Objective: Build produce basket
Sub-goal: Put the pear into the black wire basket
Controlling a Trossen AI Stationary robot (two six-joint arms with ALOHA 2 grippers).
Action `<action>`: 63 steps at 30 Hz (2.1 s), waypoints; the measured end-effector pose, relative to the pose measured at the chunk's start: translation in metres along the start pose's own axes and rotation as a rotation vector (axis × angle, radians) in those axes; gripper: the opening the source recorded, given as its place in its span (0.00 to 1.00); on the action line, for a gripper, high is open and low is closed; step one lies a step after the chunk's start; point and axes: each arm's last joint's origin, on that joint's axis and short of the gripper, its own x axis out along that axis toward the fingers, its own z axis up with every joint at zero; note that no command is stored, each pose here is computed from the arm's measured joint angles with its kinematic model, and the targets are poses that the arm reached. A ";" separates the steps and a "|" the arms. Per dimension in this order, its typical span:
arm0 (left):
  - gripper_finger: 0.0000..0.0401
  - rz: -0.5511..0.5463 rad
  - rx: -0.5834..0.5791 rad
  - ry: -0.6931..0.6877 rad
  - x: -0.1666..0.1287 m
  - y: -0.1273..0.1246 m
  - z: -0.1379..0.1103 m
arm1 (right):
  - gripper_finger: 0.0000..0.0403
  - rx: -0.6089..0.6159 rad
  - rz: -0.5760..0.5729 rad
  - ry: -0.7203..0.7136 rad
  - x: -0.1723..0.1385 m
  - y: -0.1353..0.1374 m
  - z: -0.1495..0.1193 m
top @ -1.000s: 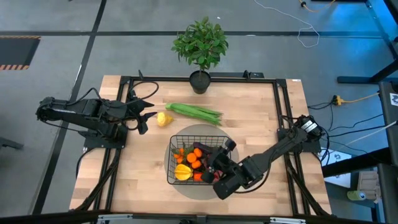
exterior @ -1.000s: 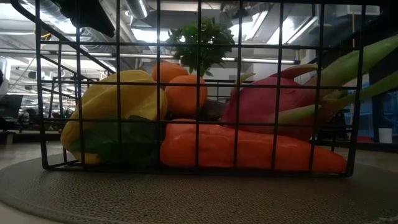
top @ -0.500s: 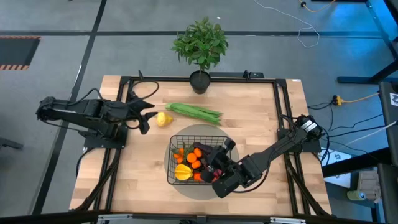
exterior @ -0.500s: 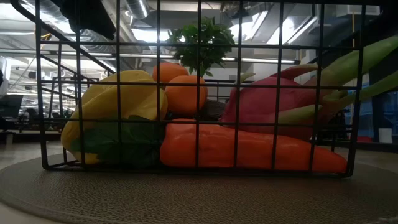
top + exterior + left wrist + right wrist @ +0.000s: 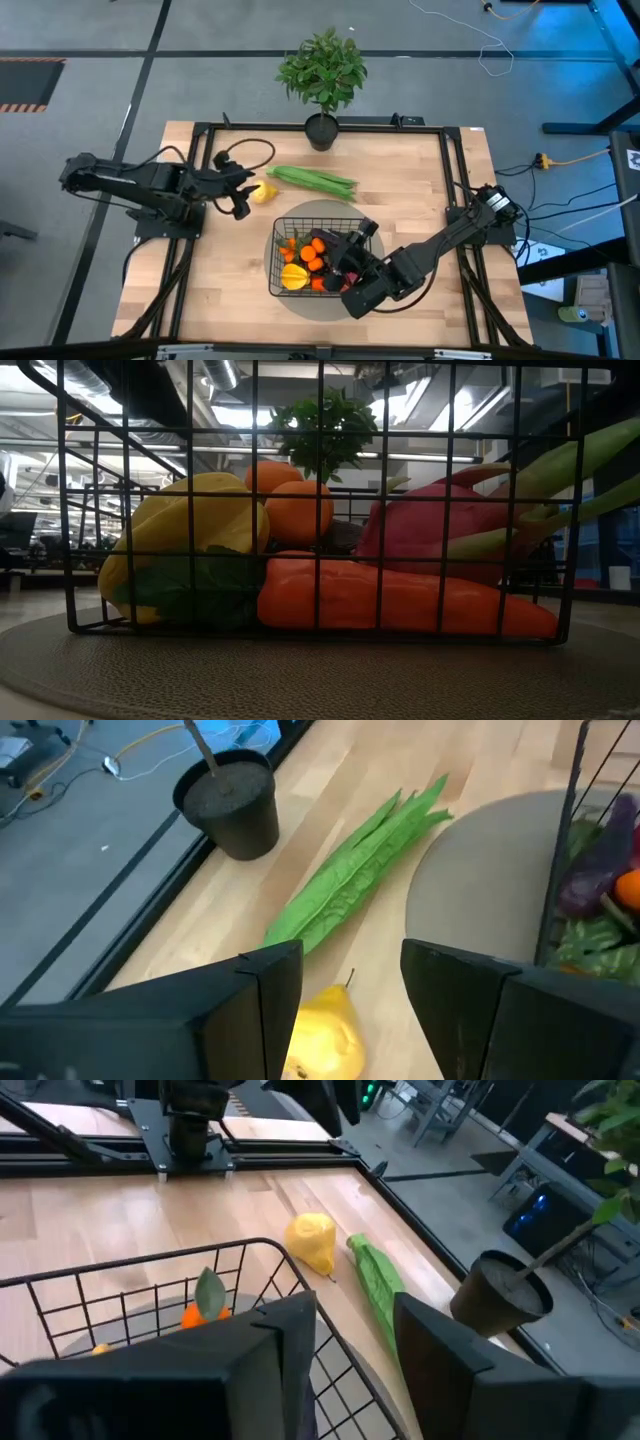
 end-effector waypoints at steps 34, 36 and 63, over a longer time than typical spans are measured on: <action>0.40 0.326 -0.323 0.386 0.077 0.026 -0.034 | 0.34 0.089 -0.011 0.072 -0.017 -0.003 -0.018; 0.40 0.287 -0.330 0.407 0.082 0.027 -0.034 | 0.34 0.095 -0.006 0.079 -0.017 -0.003 -0.018; 0.40 0.268 -0.389 0.752 0.106 0.034 -0.061 | 0.34 0.109 0.009 0.102 -0.017 -0.003 -0.019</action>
